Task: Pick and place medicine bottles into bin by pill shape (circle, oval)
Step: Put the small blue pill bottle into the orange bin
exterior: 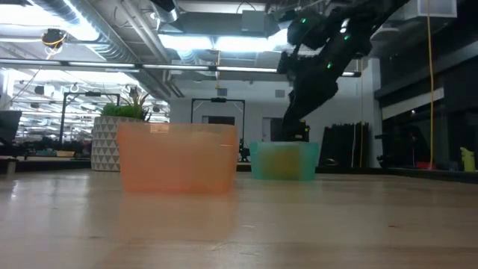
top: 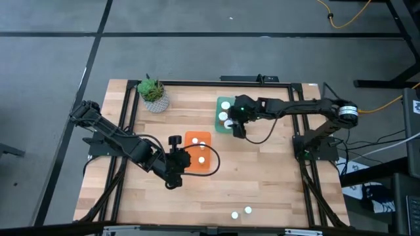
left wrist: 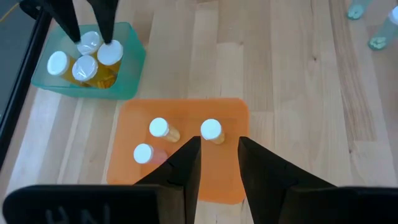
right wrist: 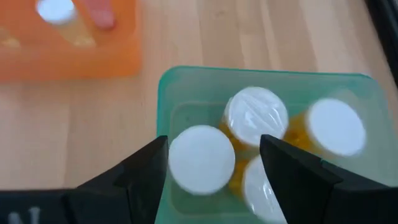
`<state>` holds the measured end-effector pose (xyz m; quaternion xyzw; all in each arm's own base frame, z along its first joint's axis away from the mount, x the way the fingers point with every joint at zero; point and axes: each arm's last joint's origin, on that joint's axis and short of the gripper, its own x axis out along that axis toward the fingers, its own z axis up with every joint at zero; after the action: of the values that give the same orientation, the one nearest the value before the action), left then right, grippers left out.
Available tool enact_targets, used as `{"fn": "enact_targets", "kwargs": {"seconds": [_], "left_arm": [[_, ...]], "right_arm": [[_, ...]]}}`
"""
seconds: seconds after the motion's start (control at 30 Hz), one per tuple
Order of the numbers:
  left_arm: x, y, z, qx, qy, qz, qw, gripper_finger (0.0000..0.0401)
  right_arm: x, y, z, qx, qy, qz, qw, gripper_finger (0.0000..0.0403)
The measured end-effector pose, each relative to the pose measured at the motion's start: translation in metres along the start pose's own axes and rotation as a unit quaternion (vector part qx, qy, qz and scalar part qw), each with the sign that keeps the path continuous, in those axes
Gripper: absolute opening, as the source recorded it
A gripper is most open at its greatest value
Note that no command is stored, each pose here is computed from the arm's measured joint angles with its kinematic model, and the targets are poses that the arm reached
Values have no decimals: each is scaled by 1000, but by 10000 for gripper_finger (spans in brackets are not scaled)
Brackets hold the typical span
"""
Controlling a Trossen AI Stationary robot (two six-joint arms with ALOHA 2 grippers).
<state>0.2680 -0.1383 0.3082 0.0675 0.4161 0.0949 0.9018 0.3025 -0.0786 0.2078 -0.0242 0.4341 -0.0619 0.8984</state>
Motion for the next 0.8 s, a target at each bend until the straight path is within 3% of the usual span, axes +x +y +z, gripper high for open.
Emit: {"fn": "enact_targets", "kwargs": {"seconds": [0.17,0.37,0.8], "left_arm": [[0,0,0,0,0,0,1000,99],[0,0,0,-1,-1,0,1000,99],[28,-8,-25,2,4,0,1000,99]], "right_arm": [[-38,12,-5,81,26,12,996,257],[-77,51,-21,150,102,46,982,257],[-103,163,-73,161,194,131,959,257]]}}
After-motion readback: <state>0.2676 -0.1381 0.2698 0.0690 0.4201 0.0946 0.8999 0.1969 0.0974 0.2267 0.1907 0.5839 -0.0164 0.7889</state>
